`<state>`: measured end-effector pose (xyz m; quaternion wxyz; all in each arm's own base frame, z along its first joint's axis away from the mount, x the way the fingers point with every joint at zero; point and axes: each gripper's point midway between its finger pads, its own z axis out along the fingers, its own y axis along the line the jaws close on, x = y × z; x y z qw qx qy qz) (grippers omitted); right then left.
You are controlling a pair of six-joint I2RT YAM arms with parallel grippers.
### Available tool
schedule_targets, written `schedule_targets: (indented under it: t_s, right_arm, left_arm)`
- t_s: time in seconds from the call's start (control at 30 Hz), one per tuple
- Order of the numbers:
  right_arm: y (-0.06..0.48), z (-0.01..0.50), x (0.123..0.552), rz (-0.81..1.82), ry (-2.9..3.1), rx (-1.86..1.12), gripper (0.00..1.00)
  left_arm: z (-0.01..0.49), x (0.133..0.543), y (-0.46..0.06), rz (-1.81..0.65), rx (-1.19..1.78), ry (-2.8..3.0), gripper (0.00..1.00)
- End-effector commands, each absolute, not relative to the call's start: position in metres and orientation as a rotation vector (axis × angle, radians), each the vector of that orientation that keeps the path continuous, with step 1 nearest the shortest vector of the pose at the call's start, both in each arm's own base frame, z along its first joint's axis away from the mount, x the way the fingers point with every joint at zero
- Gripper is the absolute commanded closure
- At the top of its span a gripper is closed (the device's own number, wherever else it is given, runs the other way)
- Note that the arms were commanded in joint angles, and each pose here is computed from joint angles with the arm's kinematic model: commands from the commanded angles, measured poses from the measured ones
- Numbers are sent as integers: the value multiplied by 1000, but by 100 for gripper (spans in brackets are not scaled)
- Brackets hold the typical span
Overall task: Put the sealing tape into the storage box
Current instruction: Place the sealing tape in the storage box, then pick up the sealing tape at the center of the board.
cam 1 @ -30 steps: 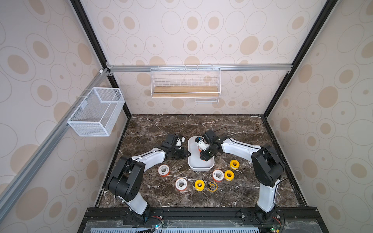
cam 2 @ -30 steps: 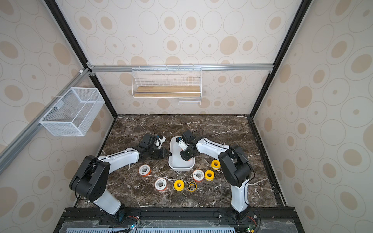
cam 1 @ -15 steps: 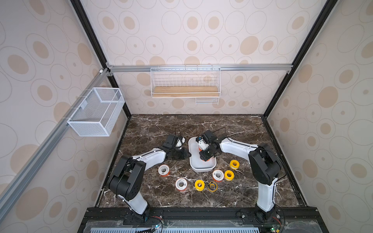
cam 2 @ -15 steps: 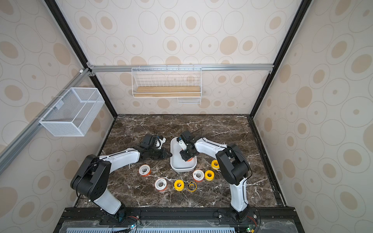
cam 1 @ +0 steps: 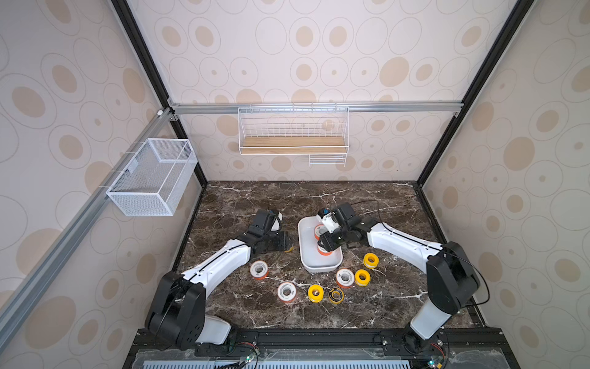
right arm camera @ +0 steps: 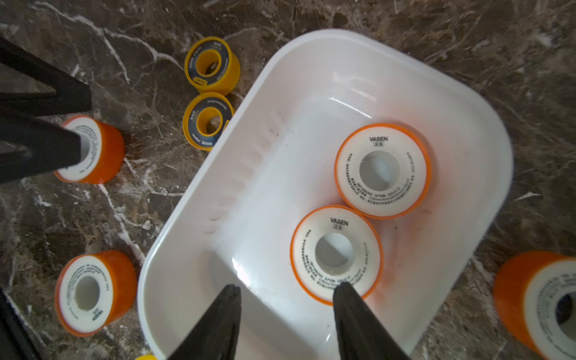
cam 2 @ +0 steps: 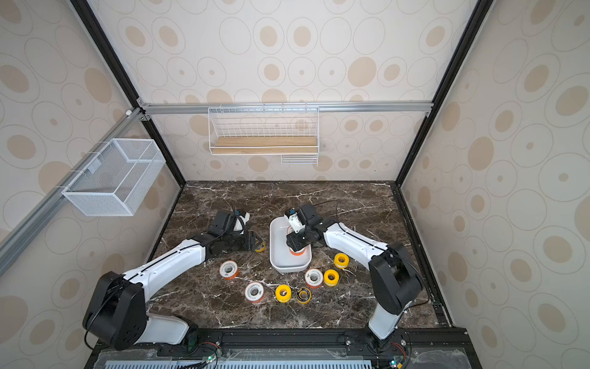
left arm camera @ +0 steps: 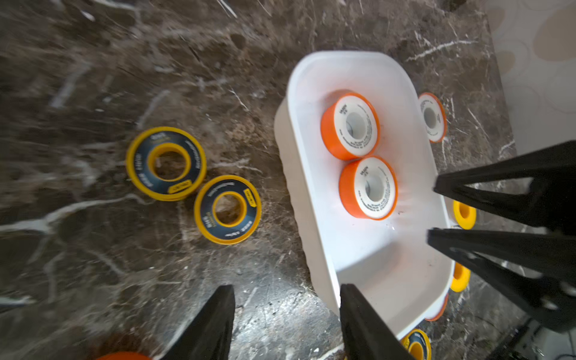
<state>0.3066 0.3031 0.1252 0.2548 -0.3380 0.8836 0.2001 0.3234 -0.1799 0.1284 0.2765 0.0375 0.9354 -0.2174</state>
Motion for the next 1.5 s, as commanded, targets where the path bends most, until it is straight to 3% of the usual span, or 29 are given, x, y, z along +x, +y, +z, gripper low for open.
schedule_targets:
  t_s: [0.0, 0.3, 0.5, 0.87, 1.47]
  right_arm:
    - [286, 135, 312, 584, 2385, -801, 46]
    - [220, 126, 324, 530, 2375, -601, 46]
    - [200, 111, 326, 517, 2382, -553, 45]
    - [192, 108, 325, 474, 2393, -553, 45]
    - [192, 104, 325, 472, 2408, -557, 45]
  left_arm:
    - [126, 317, -140, -352, 19, 2511, 42]
    - [121, 288, -57, -17, -272, 2424, 42]
    - [106, 272, -34, 54, -412, 2402, 38]
    - [62, 261, -44, -4, -460, 2519, 43]
    - [32, 253, -56, -54, -418, 2625, 50]
